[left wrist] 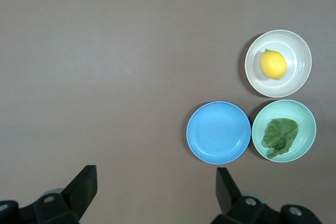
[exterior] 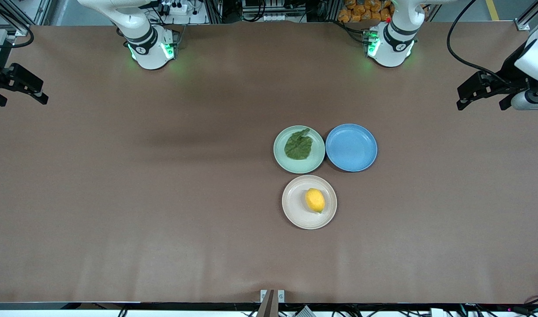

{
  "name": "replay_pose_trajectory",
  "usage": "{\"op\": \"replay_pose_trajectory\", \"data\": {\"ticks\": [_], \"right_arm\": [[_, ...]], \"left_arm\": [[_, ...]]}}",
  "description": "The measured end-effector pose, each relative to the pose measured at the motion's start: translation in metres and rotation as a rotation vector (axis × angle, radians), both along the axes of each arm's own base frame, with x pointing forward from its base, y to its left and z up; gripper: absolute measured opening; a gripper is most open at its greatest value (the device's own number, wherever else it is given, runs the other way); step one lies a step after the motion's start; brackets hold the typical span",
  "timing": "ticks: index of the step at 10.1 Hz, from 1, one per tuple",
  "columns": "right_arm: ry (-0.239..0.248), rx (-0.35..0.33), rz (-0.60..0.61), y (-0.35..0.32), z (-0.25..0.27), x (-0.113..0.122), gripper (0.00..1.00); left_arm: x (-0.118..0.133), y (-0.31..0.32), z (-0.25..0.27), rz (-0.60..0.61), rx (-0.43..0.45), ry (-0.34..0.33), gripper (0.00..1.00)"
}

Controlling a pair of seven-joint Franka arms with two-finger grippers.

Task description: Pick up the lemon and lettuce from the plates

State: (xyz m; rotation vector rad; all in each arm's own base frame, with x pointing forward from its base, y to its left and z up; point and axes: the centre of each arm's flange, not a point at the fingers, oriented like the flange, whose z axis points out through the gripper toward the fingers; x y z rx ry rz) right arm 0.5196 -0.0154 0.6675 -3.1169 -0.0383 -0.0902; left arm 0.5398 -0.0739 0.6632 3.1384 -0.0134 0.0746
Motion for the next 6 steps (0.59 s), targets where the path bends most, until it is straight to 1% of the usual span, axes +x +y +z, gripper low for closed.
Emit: {"op": "replay_pose_trajectory", "data": {"ticks": [6], "right_arm": [[0.025, -0.008, -0.014, -0.0058, -0.0018, -0.0033, 1.0]], "left_arm": [[0.002, -0.0004, -0.0041, -0.001, 0.001, 0.01, 1.0]]}}
